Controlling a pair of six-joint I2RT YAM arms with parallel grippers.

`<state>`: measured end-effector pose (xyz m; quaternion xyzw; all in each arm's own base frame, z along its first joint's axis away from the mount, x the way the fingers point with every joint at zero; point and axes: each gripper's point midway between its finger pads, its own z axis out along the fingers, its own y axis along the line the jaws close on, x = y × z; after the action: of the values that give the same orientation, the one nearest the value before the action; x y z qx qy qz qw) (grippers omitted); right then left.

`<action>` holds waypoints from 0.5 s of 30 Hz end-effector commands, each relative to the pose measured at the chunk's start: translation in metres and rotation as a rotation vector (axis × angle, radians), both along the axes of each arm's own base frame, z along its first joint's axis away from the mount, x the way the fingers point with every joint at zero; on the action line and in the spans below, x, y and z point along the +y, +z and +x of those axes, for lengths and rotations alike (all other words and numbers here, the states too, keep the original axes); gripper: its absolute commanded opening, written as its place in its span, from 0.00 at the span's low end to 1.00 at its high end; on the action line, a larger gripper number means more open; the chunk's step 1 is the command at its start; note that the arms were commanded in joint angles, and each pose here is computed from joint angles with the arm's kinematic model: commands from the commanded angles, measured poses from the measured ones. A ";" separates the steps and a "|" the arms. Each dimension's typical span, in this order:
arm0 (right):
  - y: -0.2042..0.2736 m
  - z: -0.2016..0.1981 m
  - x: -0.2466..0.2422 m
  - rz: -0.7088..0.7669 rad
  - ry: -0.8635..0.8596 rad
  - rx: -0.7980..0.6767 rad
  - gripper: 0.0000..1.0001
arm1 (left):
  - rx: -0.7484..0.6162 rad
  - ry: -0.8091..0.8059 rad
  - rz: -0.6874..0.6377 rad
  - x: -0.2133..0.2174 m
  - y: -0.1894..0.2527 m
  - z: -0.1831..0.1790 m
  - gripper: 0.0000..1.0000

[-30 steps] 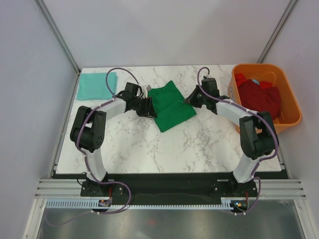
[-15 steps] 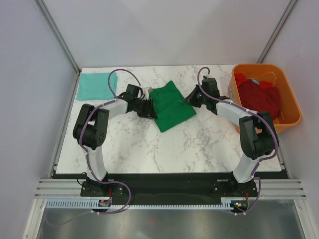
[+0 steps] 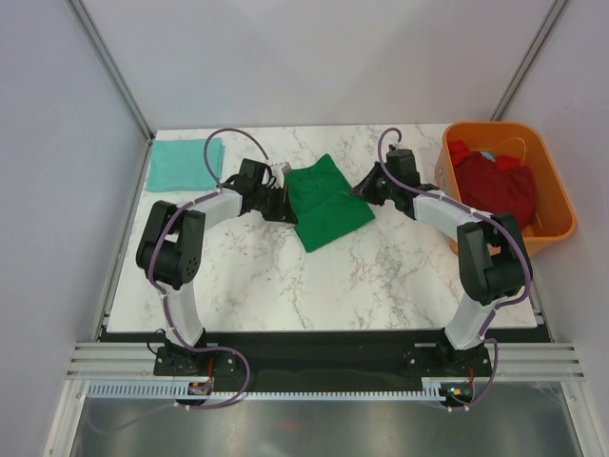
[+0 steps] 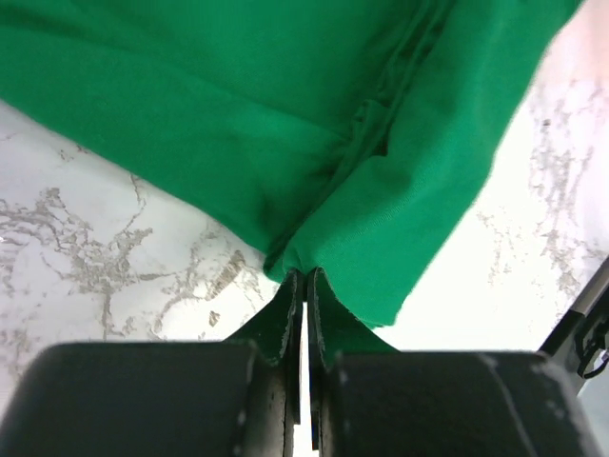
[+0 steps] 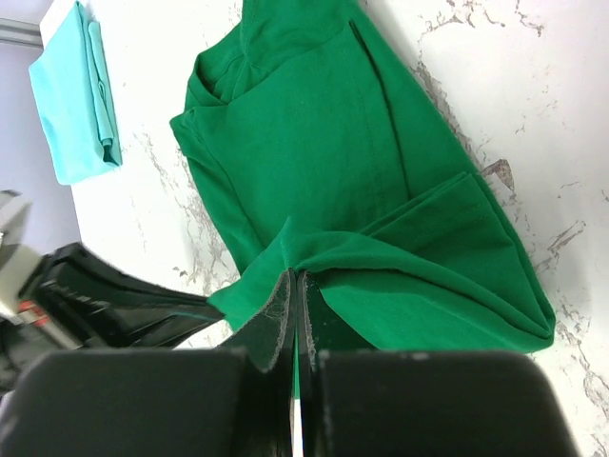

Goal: Fold and stack the t-shirts
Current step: Fold the tshirt

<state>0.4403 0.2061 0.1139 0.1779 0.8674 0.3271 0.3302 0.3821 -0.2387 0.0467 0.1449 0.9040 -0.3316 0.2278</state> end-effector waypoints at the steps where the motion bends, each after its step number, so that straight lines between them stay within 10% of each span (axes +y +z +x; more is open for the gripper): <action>1: 0.026 0.004 0.002 0.042 0.005 -0.065 0.00 | -0.156 0.010 -0.040 -0.002 0.056 0.014 0.02; 15: 0.070 0.031 0.008 0.050 0.017 -0.179 0.00 | -0.270 0.103 0.032 0.013 0.106 0.037 0.02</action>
<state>0.4498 0.2088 0.1323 0.1717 0.8587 0.3380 0.3449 0.3970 -0.2298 0.1146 0.1454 0.8895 -0.3055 0.3072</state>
